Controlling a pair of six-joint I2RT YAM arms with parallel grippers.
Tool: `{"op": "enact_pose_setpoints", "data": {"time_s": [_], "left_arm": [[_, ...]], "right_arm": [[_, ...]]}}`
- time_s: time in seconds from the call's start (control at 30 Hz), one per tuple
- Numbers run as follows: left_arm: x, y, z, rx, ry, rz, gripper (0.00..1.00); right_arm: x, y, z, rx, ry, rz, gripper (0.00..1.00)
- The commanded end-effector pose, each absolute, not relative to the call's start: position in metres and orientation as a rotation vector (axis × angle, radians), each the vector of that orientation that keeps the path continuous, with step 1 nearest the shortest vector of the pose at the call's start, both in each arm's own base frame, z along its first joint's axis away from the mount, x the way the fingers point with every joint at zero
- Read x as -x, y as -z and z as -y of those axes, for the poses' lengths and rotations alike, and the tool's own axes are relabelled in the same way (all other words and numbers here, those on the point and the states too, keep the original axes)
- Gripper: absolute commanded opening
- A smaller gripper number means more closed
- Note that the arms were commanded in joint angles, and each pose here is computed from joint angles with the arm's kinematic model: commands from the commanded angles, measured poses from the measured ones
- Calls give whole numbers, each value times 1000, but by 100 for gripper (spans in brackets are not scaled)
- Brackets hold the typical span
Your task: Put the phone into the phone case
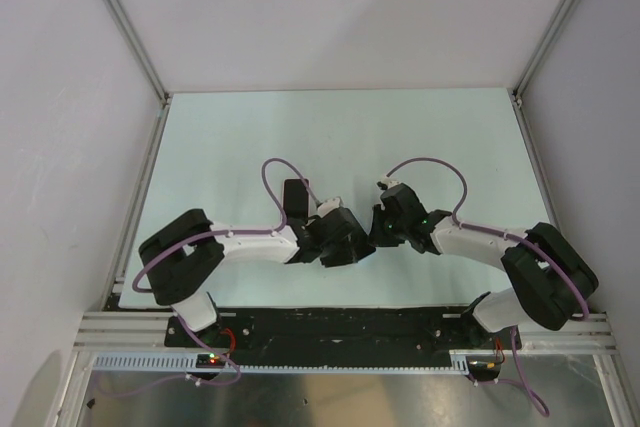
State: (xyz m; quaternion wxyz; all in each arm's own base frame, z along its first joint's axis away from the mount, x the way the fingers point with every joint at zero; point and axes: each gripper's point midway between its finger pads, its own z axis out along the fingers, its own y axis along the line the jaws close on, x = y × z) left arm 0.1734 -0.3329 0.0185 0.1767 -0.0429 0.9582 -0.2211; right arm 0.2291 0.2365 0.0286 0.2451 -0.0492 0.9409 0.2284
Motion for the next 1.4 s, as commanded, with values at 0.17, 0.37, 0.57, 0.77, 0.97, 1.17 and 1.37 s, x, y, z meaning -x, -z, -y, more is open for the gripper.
{"op": "enact_pose_setpoints", "data": {"time_s": [0.17,0.37,0.57,0.77,0.97,1.17,1.37], "left_arm": [[-168,26,290,111,291,-2790,35],[-173,28,263,139,127,-2752,32],[-176,28,252,131,39,-2737,31],[-176,30,248,135,12,-2734,29],[-179,35,242,143,-7,-2753,23],[-186,33,237,144,-14,-2750,21],[-189,39,229,143,-52,-2761,19]], "right_arm": [[-209,-7,-215,164,-530,-2665,12],[-208,-6,-215,166,-532,-2667,12],[-207,-5,-215,172,-537,-2671,12],[-207,-5,-215,172,-537,-2671,12],[-207,-4,-214,172,-533,-2674,11],[-206,-4,-213,173,-534,-2674,12],[-206,-3,-213,174,-532,-2678,11]]}}
